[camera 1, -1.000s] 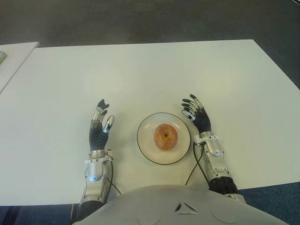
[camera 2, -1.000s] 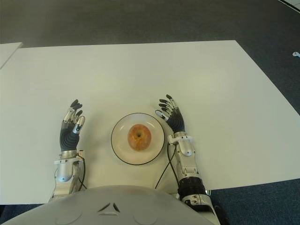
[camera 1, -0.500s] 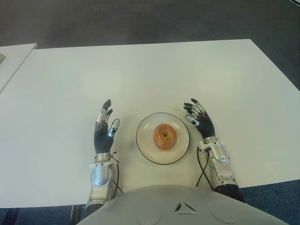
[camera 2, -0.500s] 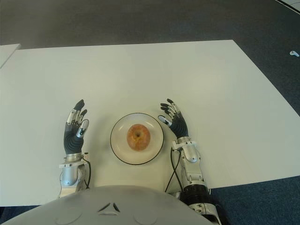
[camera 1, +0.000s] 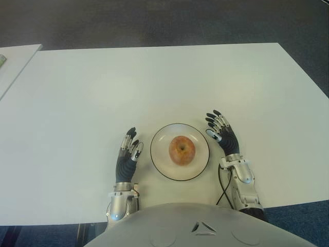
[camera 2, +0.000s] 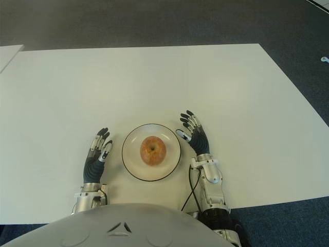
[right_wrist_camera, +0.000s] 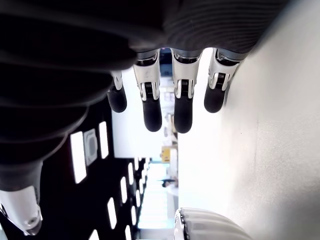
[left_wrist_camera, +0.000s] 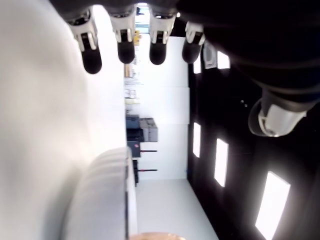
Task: Put the apples into the plate.
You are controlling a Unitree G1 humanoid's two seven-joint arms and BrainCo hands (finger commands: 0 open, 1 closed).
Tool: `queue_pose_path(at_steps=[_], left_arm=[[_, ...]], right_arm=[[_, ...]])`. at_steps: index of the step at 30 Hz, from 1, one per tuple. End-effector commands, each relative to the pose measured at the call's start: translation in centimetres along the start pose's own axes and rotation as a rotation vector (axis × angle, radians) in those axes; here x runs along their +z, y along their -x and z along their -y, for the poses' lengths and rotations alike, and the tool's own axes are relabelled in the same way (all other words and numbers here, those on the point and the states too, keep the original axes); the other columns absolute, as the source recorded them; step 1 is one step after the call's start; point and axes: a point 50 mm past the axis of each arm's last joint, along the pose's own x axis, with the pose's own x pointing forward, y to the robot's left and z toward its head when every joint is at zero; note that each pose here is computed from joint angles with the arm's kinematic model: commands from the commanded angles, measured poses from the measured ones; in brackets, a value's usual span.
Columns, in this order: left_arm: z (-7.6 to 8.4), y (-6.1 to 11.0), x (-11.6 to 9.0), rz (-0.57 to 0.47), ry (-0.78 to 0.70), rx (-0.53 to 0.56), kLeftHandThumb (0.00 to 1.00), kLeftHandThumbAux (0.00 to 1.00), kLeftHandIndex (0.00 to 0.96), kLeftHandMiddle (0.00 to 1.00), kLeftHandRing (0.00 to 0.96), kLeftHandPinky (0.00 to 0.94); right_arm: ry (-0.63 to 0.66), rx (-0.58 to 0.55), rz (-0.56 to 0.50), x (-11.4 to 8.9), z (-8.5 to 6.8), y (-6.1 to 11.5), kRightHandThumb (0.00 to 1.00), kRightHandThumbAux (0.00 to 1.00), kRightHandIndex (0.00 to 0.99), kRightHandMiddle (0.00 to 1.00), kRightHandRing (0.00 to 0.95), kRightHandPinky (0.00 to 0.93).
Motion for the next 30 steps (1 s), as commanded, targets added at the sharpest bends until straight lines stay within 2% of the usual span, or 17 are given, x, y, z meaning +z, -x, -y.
queue_pose_path(at_steps=[1,3,9,19,30], left_arm=[[0.11,0.16,0.05,-0.067,-0.009,0.006,0.031,0.425,0.026,0.030,0.011,0.009],[0.02,0.26,0.19,-0.087,-0.018,0.016,0.029,0.439,0.018,0.023,0.005,0.005],[-0.24,0.44,0.02,-0.139,-0.024,0.031,0.041,0.491,0.007,0.018,0.000,0.001],[0.25,0.57,-0.30,-0.217,0.009,0.043,0.076,0.584,0.001,0.013,0.000,0.000],[0.60,0.61,0.21,-0.257,0.042,0.036,0.089,0.611,0.000,0.001,0.000,0.000]], right_arm=[[-0.053,-0.029,-0.139,-2.42,-0.33,2.98,0.146,0.628,0.055,0.099,0.088,0.071],[-0.050,-0.032,-0.135,-2.28,-0.44,3.13,0.136,0.646,0.035,0.058,0.044,0.029],[-0.037,-0.041,-0.127,-1.95,-0.74,3.34,0.122,0.673,0.004,0.007,0.004,0.002],[-0.025,-0.039,-0.138,-1.65,-0.95,3.16,0.124,0.680,0.000,0.000,0.000,0.000],[-0.040,-0.028,-0.153,-1.80,-1.03,2.97,0.131,0.661,0.000,0.000,0.000,0.000]])
